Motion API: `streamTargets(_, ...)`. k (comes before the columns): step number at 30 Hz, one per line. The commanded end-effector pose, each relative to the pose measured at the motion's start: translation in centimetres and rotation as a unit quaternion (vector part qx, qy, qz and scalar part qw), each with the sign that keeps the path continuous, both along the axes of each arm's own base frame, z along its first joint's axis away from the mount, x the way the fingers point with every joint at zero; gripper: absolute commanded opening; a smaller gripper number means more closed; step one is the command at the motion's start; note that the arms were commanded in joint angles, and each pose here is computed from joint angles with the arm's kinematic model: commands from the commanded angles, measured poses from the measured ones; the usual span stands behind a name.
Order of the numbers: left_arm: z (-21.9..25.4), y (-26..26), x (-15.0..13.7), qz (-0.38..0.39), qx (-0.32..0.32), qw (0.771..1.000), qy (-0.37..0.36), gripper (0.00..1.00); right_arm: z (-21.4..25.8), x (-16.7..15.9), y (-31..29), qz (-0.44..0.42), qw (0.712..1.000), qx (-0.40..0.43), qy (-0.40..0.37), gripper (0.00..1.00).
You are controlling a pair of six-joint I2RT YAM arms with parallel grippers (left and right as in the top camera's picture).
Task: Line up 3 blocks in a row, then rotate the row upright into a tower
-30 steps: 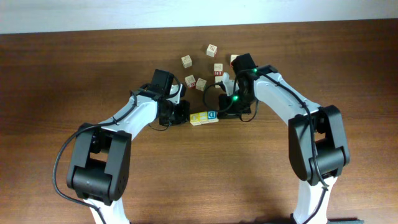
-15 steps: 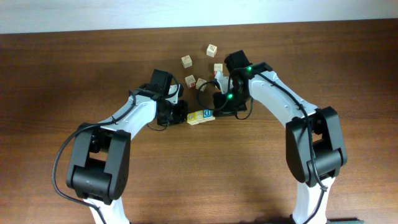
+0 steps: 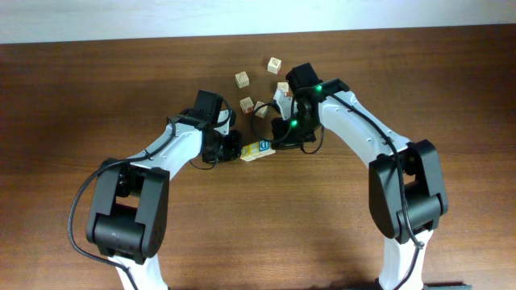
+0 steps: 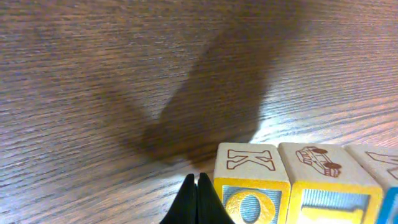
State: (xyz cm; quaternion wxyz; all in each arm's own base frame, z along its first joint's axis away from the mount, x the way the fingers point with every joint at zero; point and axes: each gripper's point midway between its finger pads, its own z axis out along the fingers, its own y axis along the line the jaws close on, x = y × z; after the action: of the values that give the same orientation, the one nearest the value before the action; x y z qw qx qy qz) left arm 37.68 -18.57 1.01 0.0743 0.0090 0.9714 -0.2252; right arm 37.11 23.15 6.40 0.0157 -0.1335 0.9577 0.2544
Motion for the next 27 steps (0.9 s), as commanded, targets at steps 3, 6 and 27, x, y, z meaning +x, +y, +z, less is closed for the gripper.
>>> streamTargets(3,1.02,-3.46,-1.36,-0.036,-0.069,0.997,0.018,0.00,2.78,-1.67,5.25,0.055,0.997,0.059,-0.010,0.04)
streamTargets(6,1.02,-3.46,-1.37,-0.036,-0.069,0.997,0.018,0.00,2.90,-1.83,5.72,0.061,0.996,0.060,-0.014,0.04)
streamTargets(27,1.67,-3.50,-0.86,-0.037,-0.070,0.997,0.013,0.00,2.51,-1.14,5.24,0.055,0.997,0.037,-0.030,0.04)
